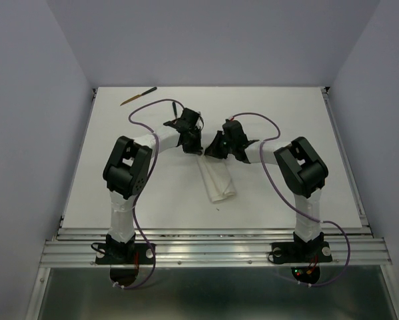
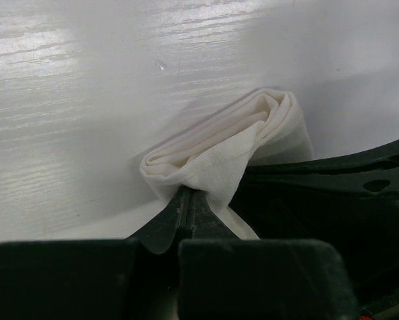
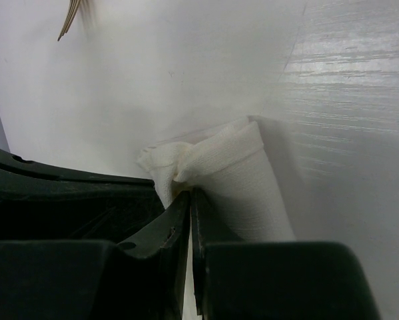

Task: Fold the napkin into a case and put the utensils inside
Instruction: Grasp the top corner of the smaller rectangle folded napkin from the folded napkin, then pick up the smaller rectangle-folded napkin from the center of the board.

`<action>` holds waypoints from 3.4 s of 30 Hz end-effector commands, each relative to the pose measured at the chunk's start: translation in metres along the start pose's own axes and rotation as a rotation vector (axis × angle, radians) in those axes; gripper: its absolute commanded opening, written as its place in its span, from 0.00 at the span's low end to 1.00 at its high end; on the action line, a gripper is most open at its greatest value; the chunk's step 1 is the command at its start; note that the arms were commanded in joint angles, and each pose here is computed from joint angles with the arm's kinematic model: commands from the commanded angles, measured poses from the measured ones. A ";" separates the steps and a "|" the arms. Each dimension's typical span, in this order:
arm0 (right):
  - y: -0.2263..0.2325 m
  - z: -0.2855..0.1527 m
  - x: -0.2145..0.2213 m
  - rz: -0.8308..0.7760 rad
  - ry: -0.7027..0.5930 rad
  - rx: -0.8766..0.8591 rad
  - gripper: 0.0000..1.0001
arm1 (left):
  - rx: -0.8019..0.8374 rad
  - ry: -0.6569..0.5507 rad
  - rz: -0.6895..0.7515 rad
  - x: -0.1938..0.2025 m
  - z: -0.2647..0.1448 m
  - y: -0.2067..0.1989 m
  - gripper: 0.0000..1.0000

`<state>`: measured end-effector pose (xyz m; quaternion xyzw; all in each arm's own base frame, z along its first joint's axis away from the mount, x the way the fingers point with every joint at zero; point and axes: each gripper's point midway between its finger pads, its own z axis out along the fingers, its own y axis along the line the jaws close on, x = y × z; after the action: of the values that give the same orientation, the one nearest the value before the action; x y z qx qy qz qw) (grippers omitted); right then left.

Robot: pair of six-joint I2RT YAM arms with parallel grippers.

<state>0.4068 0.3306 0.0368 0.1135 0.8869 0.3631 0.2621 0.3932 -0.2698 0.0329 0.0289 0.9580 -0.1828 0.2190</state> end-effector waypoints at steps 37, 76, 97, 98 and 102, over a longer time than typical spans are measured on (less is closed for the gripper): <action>-0.004 -0.158 0.049 -0.623 -0.087 0.384 0.49 | 0.246 0.031 -0.163 0.080 -0.073 -0.033 0.20; -0.016 -0.126 0.090 -0.778 -0.025 0.521 0.41 | 0.255 0.116 -0.169 0.111 -0.039 -0.031 0.09; 0.012 -0.136 0.080 -0.772 -0.091 0.464 0.01 | 0.268 0.116 -0.172 0.113 -0.039 -0.032 0.09; 0.013 -0.136 0.081 -0.771 -0.089 0.462 0.01 | 0.269 0.119 -0.171 0.114 -0.039 -0.032 0.09; 0.020 -0.134 0.081 -0.765 -0.090 0.433 0.01 | 0.272 0.122 -0.171 0.116 -0.038 -0.033 0.09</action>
<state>0.2573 0.2774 0.0667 -0.1679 0.9214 -0.0016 0.3505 0.2749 -0.2845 0.0263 -0.0218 0.9378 -0.3167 0.1404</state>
